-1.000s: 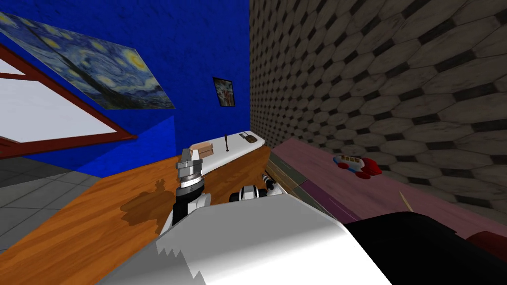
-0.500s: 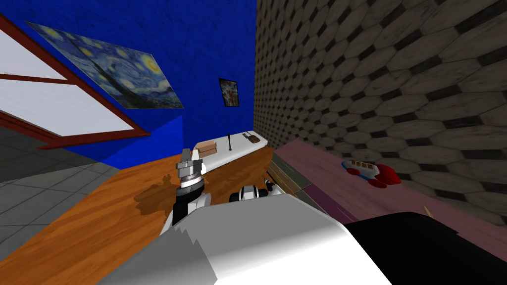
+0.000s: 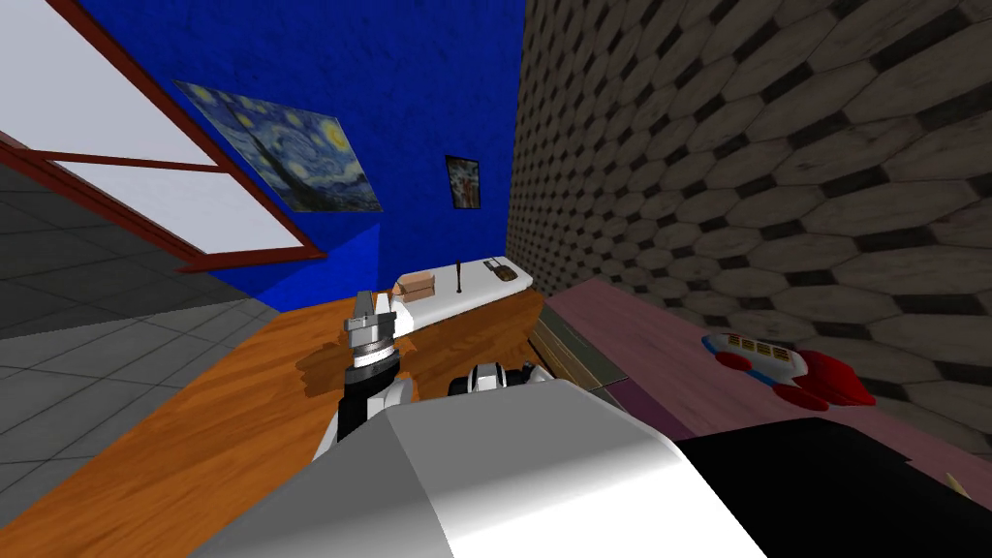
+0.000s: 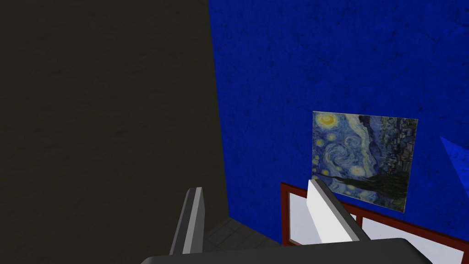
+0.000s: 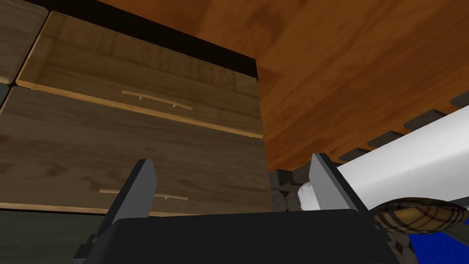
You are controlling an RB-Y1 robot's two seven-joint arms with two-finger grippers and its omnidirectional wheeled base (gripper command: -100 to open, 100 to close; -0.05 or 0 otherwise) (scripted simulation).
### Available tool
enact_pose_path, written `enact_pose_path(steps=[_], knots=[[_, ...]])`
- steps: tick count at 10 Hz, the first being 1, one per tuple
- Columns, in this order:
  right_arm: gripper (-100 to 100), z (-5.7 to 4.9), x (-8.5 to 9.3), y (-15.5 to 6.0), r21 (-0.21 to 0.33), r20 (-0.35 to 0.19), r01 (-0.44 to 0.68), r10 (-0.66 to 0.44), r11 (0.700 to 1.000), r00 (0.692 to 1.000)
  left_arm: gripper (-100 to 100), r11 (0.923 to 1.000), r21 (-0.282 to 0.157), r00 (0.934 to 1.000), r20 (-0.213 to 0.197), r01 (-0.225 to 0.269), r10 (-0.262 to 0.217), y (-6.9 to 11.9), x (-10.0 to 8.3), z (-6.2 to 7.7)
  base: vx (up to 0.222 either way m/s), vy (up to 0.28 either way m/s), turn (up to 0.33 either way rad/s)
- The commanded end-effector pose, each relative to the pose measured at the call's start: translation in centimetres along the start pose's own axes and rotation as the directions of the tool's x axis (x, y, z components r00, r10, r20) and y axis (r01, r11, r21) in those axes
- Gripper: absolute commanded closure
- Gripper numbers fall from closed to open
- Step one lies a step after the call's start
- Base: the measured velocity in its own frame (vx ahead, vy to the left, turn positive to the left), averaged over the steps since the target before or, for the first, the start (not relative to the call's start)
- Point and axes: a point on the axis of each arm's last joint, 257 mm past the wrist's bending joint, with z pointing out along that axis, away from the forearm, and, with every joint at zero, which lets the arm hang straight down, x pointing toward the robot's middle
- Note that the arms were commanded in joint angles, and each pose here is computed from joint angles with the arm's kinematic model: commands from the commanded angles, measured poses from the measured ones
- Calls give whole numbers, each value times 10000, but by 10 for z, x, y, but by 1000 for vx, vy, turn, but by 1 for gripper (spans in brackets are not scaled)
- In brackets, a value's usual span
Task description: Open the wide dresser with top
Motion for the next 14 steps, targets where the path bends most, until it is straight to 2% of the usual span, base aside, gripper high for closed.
enact_pose_path(steps=[1, 4, 5, 7, 8, 9, 10, 11, 12, 13, 14], knots=[[-100, 6, 3, -35, 1077, 30, 728, -735, 9915, 9973, 0, 10000, 0, 10000, 0, 0, 0, 0, 0, 0, 13, -6, 261], [-100, 10, 6, -78, 2384, -40, 1385, -1417, 9612, 9899, 0, 10000, 0, 10000, 0, 1, -1, 0, 0, 0, 22, -12, 145], [-100, 13, 4, -101, 3006, -32, 1958, -2043, 9334, 9789, 0, 10000, 0, 10000, 0, 0, 0, 0, 0, 0, 27, -11, 242], [-100, 11, 4, -110, 3316, -67, 1951, -2044, 9230, 9789, 0, 10000, -1, 10000, 0, -1, 1, 0, 0, 0, 17, -11, 38], [-100, 11, -1, -136, 4014, -96, 2470, -2656, 8820, 9640, 0, 10000, -1, 10000, 0, -1, 1, 0, 0, 0, 20, -8, 191], [-100, 9, -1, -140, 4179, -110, 2452, -2650, 8748, 9642, 0, 10000, 0, 10000, 0, 1, -1, 0, 0, 0, 22, -13, 104], [-100, 8, -9, -160, 4727, -103, 2869, -3204, 8332, 9472, 0, 10000, -1, 10000, 0, -1, 1, 0, 0, 0, 23, -15, 200], [-100, 6, -9, -169, 4967, -169, 2882, -3228, 8187, 9463, 0, 10000, 0, 10000, 0, 0, 0, 0, 0, 0, 26, -16, 87], [-100, 6, -9, -169, 4979, -170, 2880, -3228, 8180, 9463, 0, 10000, -1, 10000, 0, -1, 1, 0, 0, 0, 16, -6, -26], [-100, 0, -20, -193, 5662, -213, 3206, -3753, 7594, 9266, 0, 10000, -1, 10000, 0, -1, 1, 0, 0, 0, 22, -4, 173], [-100, 0, -19, -196, 5710, -246, 3226, -3770, 7549, 9259, 0, 10000, 0, 10000, 0, 0, 0, 0, 0, 0, 22, -10, 107]])
